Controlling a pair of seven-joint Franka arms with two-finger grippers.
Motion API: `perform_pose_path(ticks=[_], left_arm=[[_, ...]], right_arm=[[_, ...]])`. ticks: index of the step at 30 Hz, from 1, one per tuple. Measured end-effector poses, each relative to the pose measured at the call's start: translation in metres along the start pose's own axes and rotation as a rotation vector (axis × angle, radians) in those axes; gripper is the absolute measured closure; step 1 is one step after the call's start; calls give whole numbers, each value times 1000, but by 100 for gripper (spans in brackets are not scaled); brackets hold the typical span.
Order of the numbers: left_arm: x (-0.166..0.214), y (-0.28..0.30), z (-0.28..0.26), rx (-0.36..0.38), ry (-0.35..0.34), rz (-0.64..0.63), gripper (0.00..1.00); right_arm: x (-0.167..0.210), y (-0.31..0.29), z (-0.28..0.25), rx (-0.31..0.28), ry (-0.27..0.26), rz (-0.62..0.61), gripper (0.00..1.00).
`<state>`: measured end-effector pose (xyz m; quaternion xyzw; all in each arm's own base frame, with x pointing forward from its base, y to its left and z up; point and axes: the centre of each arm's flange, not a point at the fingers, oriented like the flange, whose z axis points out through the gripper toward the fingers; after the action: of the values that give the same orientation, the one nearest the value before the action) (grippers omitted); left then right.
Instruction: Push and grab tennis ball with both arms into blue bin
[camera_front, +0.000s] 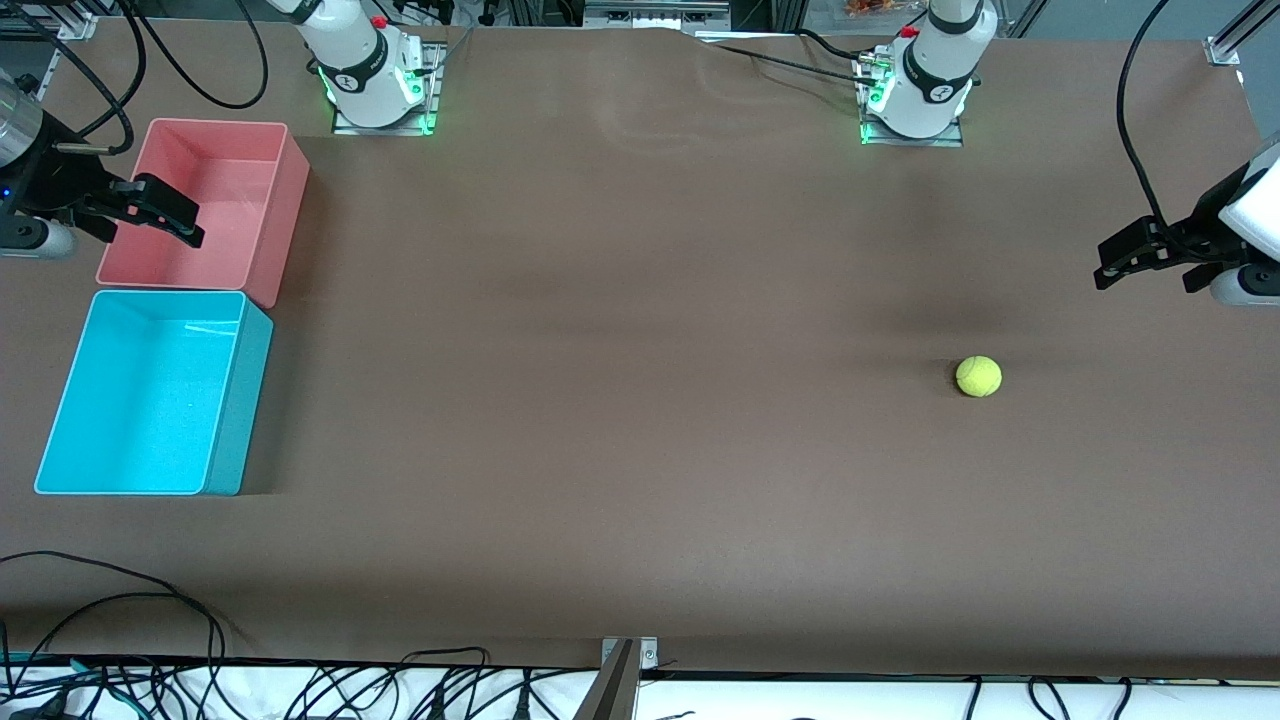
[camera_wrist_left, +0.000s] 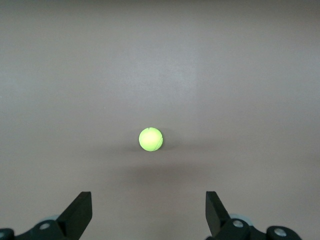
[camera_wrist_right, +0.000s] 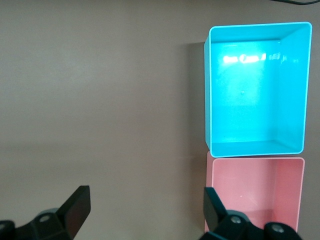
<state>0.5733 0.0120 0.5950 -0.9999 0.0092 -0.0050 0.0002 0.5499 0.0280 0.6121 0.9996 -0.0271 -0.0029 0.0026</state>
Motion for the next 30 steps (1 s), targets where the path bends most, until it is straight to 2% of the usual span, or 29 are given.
perform_pose_path(ticks=[30], left_arm=[[0,0,0,0,0,0,0]], right_arm=[[-1,-3,0,0,0,-5,0]])
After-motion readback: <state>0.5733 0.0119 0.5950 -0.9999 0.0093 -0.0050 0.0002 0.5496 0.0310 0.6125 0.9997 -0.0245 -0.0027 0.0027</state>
